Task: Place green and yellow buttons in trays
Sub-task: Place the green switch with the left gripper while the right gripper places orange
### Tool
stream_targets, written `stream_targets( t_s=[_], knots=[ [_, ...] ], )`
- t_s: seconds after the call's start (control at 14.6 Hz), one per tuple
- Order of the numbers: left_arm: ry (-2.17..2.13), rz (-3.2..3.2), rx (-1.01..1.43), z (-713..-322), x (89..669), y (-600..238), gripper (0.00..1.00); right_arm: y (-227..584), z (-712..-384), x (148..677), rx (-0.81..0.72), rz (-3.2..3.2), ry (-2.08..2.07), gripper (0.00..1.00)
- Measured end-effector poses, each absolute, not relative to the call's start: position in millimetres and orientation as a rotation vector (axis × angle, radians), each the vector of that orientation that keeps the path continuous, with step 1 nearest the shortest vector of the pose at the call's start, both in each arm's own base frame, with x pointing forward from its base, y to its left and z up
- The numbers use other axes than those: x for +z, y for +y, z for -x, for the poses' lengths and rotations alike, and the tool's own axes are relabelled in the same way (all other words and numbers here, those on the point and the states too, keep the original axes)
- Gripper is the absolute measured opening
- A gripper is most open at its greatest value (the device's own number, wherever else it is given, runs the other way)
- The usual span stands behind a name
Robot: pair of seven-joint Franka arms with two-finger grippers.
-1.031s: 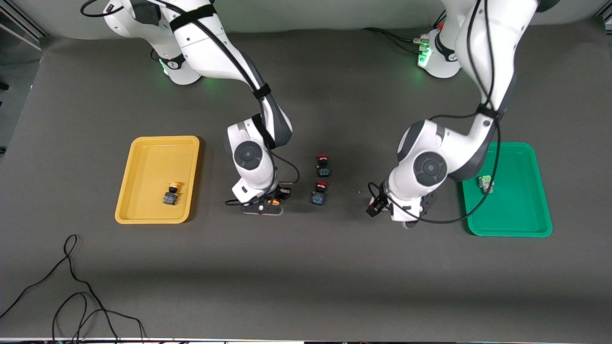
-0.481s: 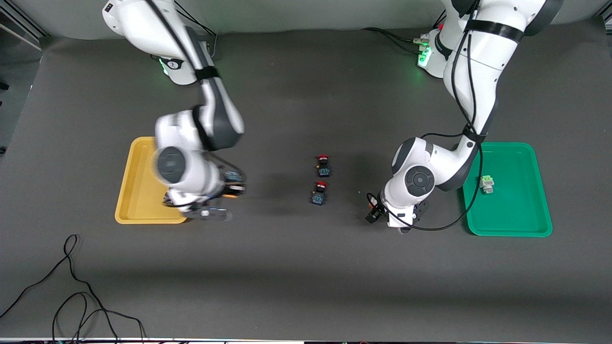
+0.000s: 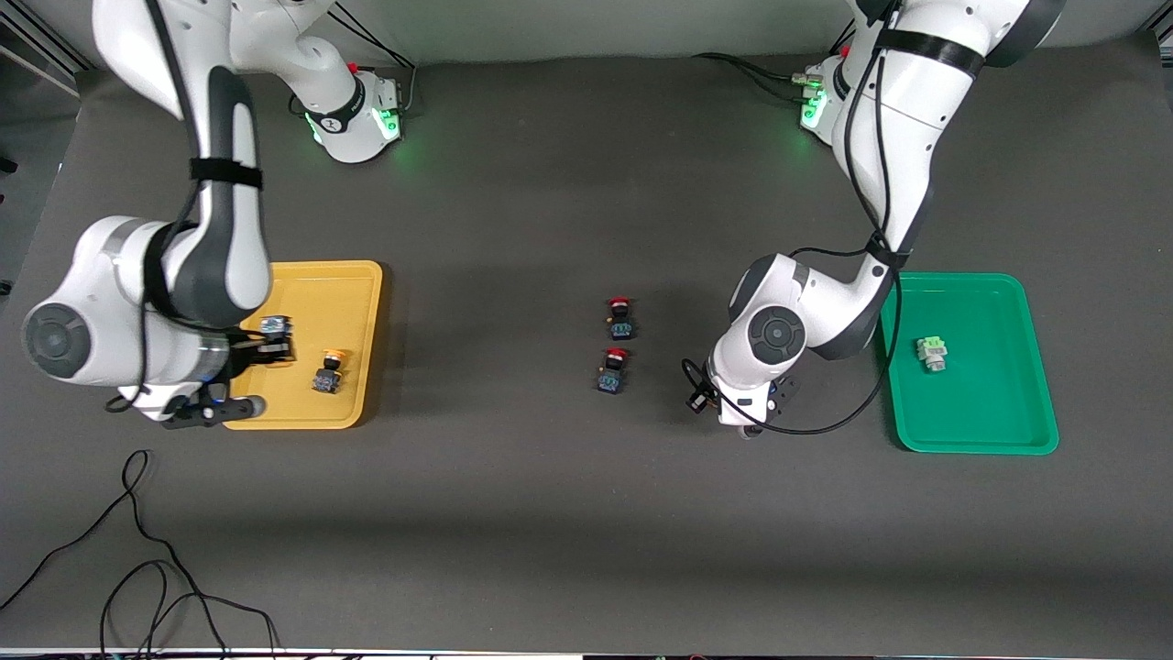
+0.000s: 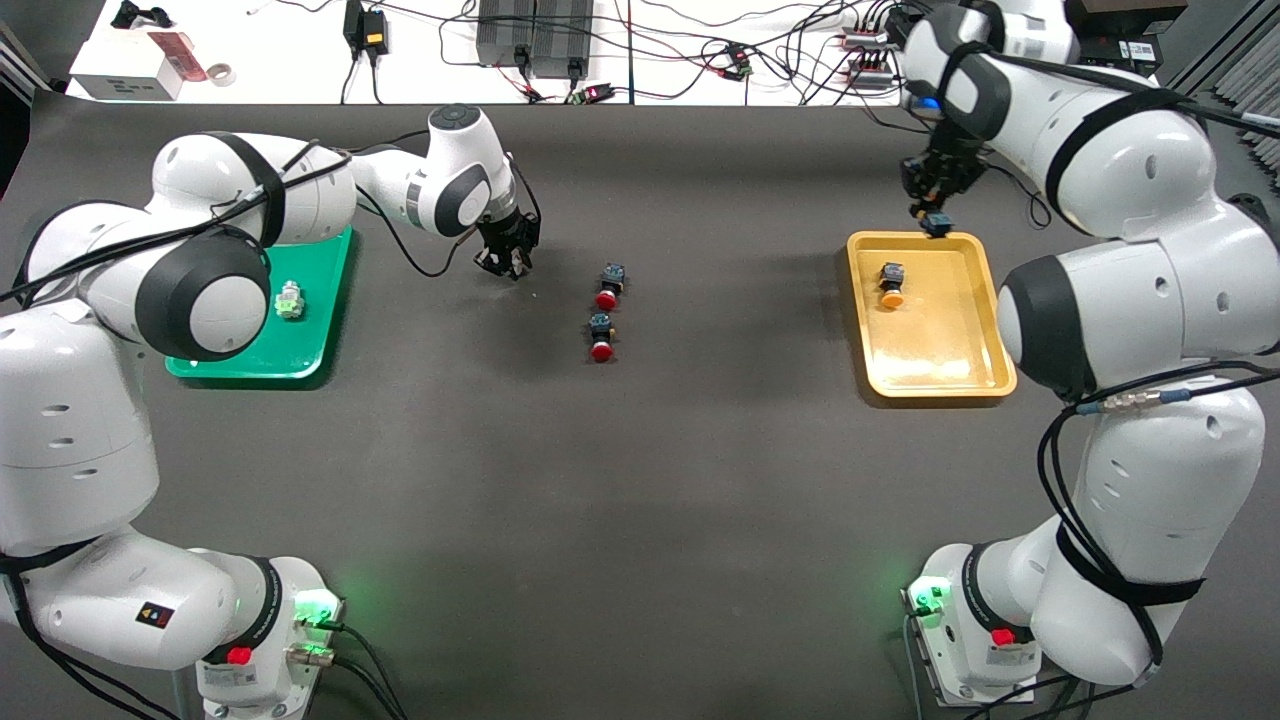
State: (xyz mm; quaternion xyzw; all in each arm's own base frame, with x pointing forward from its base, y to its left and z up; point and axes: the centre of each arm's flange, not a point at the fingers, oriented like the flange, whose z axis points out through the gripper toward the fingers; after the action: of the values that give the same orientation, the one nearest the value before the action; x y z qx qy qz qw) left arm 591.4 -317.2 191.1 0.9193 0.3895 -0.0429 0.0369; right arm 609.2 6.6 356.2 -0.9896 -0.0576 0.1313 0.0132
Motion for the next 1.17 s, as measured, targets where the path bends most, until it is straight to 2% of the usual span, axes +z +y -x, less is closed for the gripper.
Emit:
stream_targets(
  t_s=[0.55,0.82,1.03,1.1,1.17],
  knots=[
    [1.179,-2.861,-0.106,-594,213,-315,0.33,-49,-573,253,0.217,3.148,-0.301,0.33],
    [1.127,-2.919,-0.079,-595,309,-306,0.33,-62,-566,219,0.172,3.106,-0.35,0.33],
    [0.893,-3.05,-0.105,-598,375,-251,0.33,-70,-565,205,0.175,3.126,-0.375,0.33],
    [0.78,-3.096,-0.132,-600,393,-222,0.33,-69,-565,203,0.176,3.127,-0.379,0.37],
    [0.666,-3.133,-0.166,-603,410,-186,0.33,-68,-566,204,0.173,3.127,-0.383,0.48]
  ],
)
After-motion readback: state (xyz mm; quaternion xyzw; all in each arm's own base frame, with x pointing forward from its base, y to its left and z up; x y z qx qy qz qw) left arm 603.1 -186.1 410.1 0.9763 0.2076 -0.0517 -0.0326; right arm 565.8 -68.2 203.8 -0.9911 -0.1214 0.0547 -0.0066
